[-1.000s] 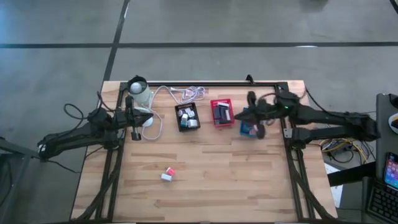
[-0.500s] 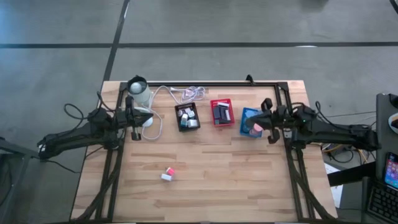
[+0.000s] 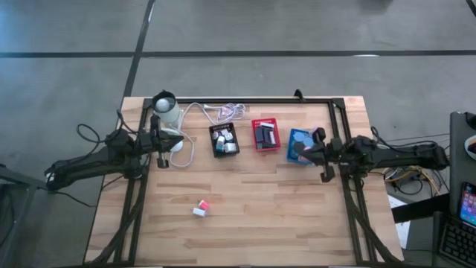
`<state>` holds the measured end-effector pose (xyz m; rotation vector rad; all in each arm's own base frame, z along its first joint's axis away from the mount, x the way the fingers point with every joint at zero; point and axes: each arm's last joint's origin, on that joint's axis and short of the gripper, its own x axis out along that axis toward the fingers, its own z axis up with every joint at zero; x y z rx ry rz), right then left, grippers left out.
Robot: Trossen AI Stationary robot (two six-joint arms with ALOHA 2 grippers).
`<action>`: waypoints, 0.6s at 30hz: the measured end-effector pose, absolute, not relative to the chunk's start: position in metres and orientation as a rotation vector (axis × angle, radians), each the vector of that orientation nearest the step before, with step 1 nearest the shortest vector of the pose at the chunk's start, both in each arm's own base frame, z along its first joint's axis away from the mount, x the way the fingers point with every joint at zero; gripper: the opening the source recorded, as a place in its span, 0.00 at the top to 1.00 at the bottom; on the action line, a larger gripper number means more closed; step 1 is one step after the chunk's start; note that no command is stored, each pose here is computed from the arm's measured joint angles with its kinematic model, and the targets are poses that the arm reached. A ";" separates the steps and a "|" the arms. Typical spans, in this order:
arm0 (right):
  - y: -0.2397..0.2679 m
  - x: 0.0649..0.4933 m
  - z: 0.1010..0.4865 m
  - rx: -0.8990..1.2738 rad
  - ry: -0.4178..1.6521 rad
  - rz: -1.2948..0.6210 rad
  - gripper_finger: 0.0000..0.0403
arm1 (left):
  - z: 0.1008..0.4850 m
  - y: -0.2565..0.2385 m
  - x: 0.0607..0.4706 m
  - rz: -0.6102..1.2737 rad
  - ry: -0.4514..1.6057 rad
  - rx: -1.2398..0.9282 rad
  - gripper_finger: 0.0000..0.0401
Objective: Pick & Place Office items
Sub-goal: Put the pink charger adapter into the black bin
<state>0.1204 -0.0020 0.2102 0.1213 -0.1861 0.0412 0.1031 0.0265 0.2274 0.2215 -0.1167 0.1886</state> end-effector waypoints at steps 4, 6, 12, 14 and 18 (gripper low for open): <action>0.002 0.117 0.214 0.077 -0.217 0.086 0.98 | 0.227 0.027 0.103 0.188 -0.116 0.208 0.97; 0.001 0.114 0.214 0.074 -0.241 0.081 0.98 | 0.227 0.027 0.103 0.188 -0.116 0.208 0.97; 0.002 0.102 0.204 0.068 -0.309 0.085 0.98 | 0.227 0.027 0.103 0.187 -0.113 0.207 0.97; 0.002 0.099 0.198 0.067 -0.314 0.086 0.98 | 0.227 0.027 0.103 0.188 -0.113 0.210 0.97; 0.002 0.095 0.195 0.059 -0.300 0.082 0.98 | 0.227 0.027 0.103 0.188 -0.113 0.214 0.97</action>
